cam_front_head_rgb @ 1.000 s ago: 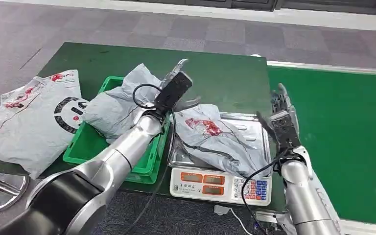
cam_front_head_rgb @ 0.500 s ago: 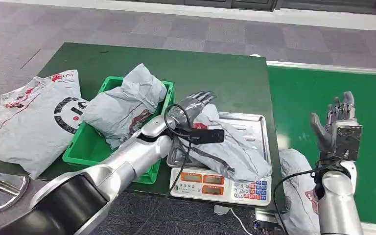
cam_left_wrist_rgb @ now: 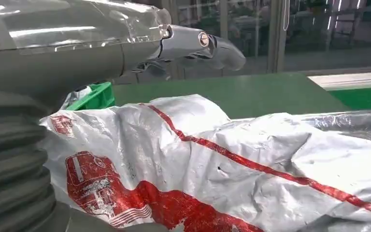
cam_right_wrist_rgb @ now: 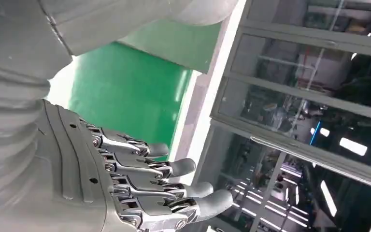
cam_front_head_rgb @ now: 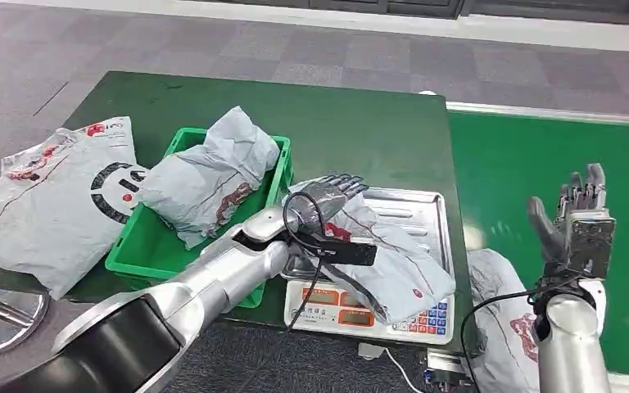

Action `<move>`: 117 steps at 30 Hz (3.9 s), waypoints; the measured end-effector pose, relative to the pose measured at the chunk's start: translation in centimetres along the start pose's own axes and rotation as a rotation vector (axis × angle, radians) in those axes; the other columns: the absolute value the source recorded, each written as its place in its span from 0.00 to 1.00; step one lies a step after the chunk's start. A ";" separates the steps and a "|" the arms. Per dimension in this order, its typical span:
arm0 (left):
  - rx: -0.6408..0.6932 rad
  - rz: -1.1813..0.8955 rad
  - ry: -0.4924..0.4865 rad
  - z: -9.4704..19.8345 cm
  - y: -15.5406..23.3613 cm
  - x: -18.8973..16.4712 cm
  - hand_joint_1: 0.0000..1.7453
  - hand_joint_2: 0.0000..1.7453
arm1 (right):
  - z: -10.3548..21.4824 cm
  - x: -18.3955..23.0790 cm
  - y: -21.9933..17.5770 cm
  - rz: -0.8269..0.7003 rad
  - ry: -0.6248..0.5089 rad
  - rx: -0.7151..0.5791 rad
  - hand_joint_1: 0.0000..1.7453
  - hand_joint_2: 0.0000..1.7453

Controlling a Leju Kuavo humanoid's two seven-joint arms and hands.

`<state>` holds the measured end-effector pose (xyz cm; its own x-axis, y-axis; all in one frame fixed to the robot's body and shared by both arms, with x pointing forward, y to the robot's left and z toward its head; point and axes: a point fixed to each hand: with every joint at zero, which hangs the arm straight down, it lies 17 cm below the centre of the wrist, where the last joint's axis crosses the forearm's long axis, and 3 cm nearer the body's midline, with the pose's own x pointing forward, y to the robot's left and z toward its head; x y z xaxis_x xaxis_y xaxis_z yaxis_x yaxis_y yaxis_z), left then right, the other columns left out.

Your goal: Moved the parcel from conveyor to table for the left to box.

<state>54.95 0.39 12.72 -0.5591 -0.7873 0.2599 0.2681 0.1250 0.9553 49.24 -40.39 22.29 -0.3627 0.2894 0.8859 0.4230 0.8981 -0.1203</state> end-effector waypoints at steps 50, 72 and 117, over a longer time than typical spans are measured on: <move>0.466 -0.083 0.012 -0.2 12.1 0.6 1.00 1.00 | 2.2 0.1 -2.6 -0.030 0.027 -0.023 0.00 1.00; 0.754 -0.507 0.319 5.1 23.8 -8.8 1.00 1.00 | 0.3 -1.6 -0.9 -0.064 0.066 0.019 0.00 1.00; 0.404 -0.425 0.869 13.7 17.3 -28.2 0.00 1.00 | 5.2 -5.7 -4.0 0.190 0.185 0.084 0.00 1.00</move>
<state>64.61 33.00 23.86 0.2527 -0.9564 -0.1467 -0.1897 -0.1976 0.9618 45.35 -43.92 15.38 -0.1225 0.3972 0.9095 0.3956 0.8600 -0.3223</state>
